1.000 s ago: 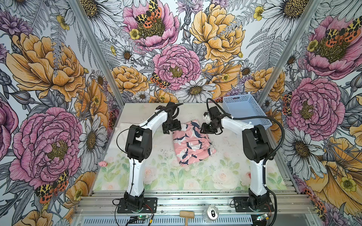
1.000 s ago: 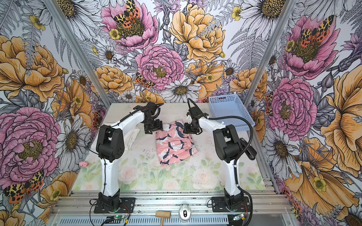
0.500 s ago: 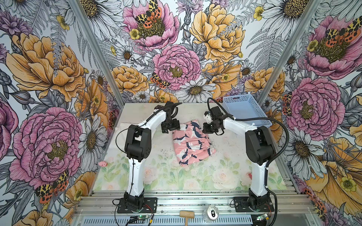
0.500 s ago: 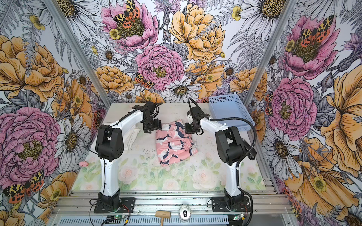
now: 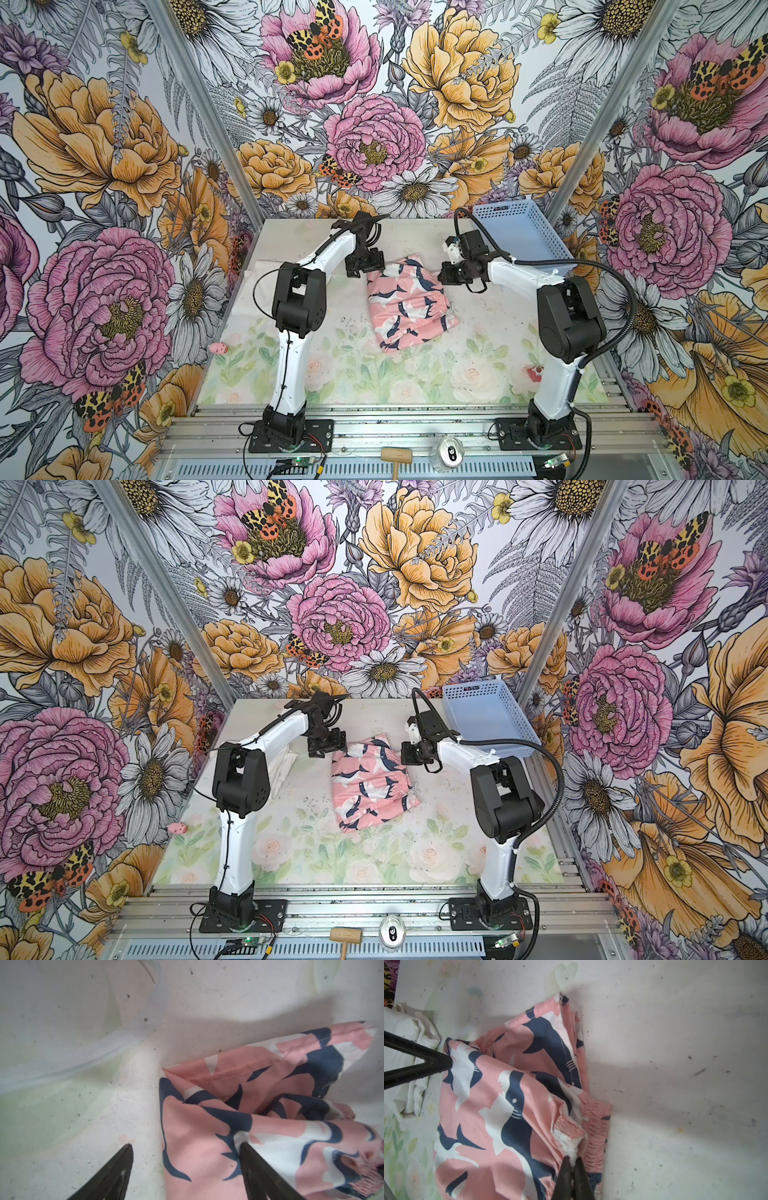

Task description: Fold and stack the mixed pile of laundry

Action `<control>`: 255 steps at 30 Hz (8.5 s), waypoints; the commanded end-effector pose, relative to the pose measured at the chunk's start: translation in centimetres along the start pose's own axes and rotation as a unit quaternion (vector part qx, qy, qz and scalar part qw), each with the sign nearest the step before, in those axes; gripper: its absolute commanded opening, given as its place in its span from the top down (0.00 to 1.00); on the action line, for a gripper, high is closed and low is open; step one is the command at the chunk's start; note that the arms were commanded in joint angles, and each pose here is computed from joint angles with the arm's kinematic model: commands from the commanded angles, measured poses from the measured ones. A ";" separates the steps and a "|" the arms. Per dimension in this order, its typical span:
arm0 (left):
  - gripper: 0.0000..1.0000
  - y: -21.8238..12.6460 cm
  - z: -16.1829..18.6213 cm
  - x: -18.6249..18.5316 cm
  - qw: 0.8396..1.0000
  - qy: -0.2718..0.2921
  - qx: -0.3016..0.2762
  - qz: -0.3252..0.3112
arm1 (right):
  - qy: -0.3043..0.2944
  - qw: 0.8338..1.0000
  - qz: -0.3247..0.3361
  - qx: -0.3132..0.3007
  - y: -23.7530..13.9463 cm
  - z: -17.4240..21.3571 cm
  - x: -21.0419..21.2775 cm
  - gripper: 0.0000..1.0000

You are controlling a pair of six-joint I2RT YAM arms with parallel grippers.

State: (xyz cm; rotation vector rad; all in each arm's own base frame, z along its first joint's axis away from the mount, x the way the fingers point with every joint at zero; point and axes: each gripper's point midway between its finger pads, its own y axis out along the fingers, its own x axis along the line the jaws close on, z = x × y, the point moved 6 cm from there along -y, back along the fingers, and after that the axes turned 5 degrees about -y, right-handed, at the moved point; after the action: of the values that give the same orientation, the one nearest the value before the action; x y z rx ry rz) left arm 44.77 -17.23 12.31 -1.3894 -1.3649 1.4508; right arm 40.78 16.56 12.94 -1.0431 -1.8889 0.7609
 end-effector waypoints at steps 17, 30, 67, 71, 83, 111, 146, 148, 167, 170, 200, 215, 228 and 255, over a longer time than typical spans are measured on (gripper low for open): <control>0.20 3.4 1.9 0.9 0.998 0.009 0.057 -0.021 | 0.009 0.998 0.059 -0.011 4.6 -2.2 -4.6 0.94; 0.20 2.1 7.2 2.7 0.994 -0.005 0.094 -0.048 | 0.052 0.998 0.030 -0.008 -5.6 1.6 1.4 0.51; 0.01 -5.7 8.1 3.6 0.993 -0.007 -0.058 0.098 | 0.008 1.000 0.012 0.025 -4.4 3.2 2.9 0.13; 0.01 -3.8 6.8 3.5 0.992 0.046 -0.049 0.105 | 0.046 0.998 0.010 0.034 -5.0 5.1 2.5 0.07; 0.01 1.1 6.7 3.3 0.988 0.111 0.003 0.104 | 0.118 0.992 -0.014 0.029 -2.1 9.2 1.2 0.02; 0.55 3.6 8.8 4.5 0.987 0.065 0.048 0.137 | 0.120 0.990 -0.042 0.062 3.2 9.7 0.1 0.63; 1.00 -15.0 1.8 22.3 0.981 -0.089 -0.170 -0.026 | 0.055 0.969 -0.235 -0.048 7.3 -2.5 20.9 1.00; 1.00 -15.8 1.4 24.2 0.976 -0.102 -0.182 -0.055 | 0.051 0.966 -0.249 -0.049 8.5 -3.0 22.8 1.00; 1.00 -16.0 -4.4 36.3 0.938 -0.177 -0.233 -0.185 | 0.030 0.939 -0.336 -0.062 17.1 -4.7 33.5 1.00; 1.00 -15.1 -5.5 36.9 0.940 -0.179 -0.230 -0.176 | 0.037 0.938 -0.339 -0.066 18.3 -4.7 33.7 1.00; 0.01 -17.4 -1.1 27.3 0.937 -0.107 -0.326 -0.070 | -0.065 0.978 -0.170 -0.107 4.6 -4.4 20.4 0.08; 0.01 -14.4 4.4 21.5 0.896 0.007 -0.442 0.031 | -0.124 0.968 0.146 -0.160 -7.7 -0.4 1.9 0.00; 0.01 -11.5 6.2 19.9 0.844 0.066 -0.532 0.026 | -0.107 0.894 0.320 -0.296 -11.3 5.5 -10.7 0.00; 0.01 -7.6 5.4 19.8 0.817 0.060 -0.573 0.018 | -0.060 0.859 0.339 -0.379 -10.8 7.8 -13.6 0.00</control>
State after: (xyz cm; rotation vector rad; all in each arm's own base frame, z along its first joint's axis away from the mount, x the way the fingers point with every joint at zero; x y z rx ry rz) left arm 34.72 1.95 14.04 -2.1412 -2.2283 0.4617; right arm 33.95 -1.39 12.23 -2.2506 -1.9597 0.4734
